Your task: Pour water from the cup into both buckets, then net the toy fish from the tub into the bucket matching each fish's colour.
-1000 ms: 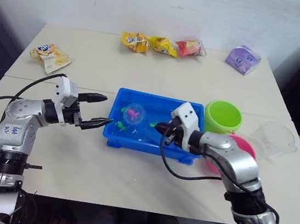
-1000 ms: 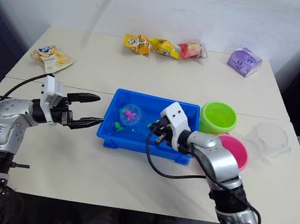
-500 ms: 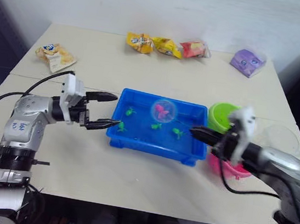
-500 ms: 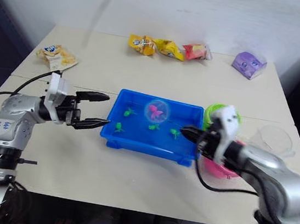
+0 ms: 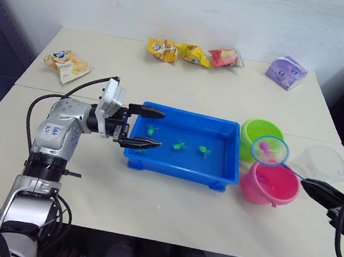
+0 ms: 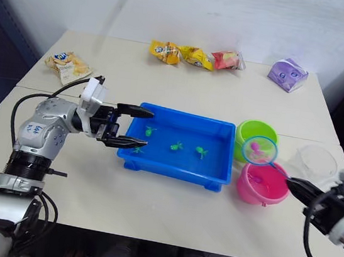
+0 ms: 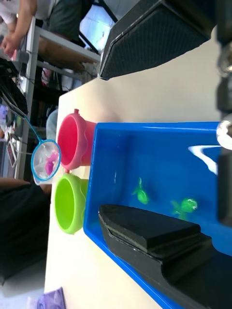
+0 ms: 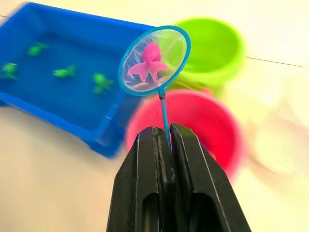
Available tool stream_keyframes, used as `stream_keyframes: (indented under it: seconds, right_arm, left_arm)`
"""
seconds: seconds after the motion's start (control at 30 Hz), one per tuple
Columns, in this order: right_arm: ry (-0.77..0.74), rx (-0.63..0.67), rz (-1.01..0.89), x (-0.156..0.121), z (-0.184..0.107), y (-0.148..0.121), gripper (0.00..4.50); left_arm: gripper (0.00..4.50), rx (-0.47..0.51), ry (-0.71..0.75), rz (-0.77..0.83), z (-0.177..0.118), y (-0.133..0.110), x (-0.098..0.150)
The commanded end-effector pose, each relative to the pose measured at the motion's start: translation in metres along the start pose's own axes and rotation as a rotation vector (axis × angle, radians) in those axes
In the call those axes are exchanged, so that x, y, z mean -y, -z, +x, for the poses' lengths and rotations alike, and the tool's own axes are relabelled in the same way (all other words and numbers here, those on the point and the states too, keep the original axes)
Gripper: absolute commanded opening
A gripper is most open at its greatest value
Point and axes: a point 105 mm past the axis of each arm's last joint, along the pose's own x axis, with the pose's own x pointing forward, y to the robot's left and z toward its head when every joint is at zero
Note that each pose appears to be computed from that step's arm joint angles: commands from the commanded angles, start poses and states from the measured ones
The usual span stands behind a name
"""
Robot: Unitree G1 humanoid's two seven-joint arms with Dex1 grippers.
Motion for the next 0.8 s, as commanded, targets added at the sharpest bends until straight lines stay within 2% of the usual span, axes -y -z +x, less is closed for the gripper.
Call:
stream_keyframes:
  seconds: [0.03, 0.17, 0.3, 0.5, 0.53, 0.6, 0.8]
  right_arm:
    - [0.104, 0.029, -0.126, 0.008, -0.014, -0.003, 0.0]
    - [0.236, 0.031, -0.251, 0.023, -0.02, 0.007, 0.0]
    - [0.263, 0.017, -0.394, 0.022, -0.02, 0.018, 0.0]
    - [0.312, 0.077, -0.594, 0.018, -0.024, 0.028, 0.0]
    - [0.314, 0.097, -0.629, 0.016, -0.024, 0.027, 0.0]
    - [0.282, 0.048, -0.789, 0.011, -0.022, 0.036, 0.0]
    - [0.246, 0.061, -1.043, -0.001, -0.018, 0.044, 0.0]
  left_arm:
    - [4.44, 0.004, 0.035, 0.037, 0.006, -0.006, 0.003]
    - [4.44, 0.009, 0.043, 0.031, 0.009, -0.006, 0.004]
    - [4.44, 0.013, 0.031, 0.034, 0.009, -0.005, 0.004]
    - [4.44, 0.04, 0.024, 0.038, 0.011, -0.007, 0.003]
    - [4.44, 0.041, 0.023, 0.038, 0.011, -0.008, 0.003]
    - [4.44, 0.046, 0.014, 0.039, 0.011, -0.008, 0.002]
    - [4.44, 0.054, -0.002, 0.037, 0.014, -0.009, 0.001]
